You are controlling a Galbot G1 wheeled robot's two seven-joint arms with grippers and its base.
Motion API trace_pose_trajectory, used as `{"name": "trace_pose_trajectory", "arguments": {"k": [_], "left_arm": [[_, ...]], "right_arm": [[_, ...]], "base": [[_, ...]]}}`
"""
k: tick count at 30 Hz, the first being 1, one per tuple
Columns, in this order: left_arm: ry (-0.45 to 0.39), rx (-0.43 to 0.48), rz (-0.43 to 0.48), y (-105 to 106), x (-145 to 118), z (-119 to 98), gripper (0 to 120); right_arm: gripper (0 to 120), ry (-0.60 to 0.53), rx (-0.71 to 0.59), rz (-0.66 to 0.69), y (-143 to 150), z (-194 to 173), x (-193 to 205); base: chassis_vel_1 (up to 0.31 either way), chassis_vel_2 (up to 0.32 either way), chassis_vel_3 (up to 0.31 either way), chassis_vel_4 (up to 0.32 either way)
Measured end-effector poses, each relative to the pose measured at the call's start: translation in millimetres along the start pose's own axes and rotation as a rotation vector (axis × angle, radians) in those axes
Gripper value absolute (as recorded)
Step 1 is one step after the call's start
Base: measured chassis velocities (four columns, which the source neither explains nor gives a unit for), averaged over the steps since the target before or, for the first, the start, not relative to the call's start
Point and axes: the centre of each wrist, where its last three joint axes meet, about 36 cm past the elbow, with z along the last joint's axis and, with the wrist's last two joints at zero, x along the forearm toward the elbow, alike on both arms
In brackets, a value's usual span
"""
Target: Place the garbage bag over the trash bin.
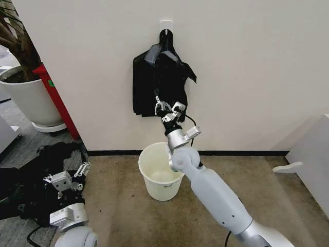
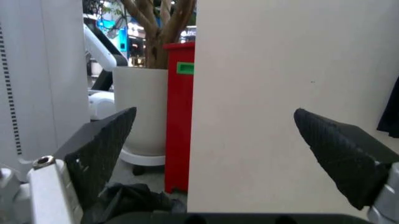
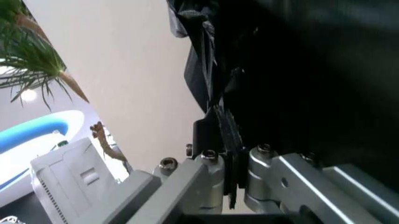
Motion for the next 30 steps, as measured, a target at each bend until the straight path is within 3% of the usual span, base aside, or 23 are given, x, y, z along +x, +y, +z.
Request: {"name": "trace_pose_trajectory", "arguments": {"k": [30], "left_arm": [[0.010,-0.007,0.017,2,-3,1,100]], "right_arm": [[0,0.096,0.060,-0.067,-19,56,97]], "base": [[0.000,0.000,0.000,0.000]]}}
